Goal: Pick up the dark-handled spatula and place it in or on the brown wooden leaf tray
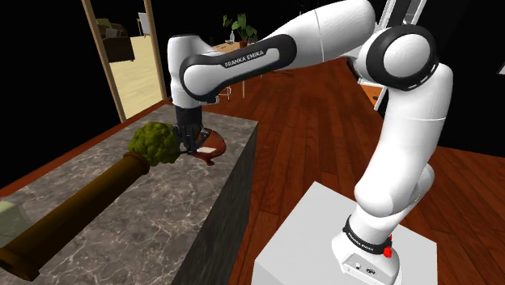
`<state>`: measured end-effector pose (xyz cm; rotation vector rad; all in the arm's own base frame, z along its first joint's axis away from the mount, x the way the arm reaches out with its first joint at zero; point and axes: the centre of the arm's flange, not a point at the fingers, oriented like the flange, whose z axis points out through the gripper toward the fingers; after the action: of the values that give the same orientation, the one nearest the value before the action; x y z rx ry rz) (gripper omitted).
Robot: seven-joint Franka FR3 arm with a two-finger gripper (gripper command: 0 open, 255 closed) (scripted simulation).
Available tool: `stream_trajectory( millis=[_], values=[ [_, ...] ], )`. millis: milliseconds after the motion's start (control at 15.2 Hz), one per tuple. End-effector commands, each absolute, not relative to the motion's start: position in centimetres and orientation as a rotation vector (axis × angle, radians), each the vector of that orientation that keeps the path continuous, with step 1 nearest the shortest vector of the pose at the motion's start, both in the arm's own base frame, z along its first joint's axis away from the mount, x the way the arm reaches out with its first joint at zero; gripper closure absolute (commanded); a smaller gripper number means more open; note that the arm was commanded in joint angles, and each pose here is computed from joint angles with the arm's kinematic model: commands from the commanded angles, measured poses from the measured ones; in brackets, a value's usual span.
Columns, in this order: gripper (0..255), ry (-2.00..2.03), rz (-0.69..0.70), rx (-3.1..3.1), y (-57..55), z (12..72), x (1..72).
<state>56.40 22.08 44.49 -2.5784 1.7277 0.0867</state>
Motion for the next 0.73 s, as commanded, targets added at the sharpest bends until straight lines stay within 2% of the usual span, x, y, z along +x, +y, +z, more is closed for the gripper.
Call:
stream_trajectory(
  millis=[0,660],
  values=[
    [255,1.727,0.086,-2.579,20.1,44.7,57.8],
    [255,1.727,0.086,-2.579,9.6,45.3,65.7]
  ],
)
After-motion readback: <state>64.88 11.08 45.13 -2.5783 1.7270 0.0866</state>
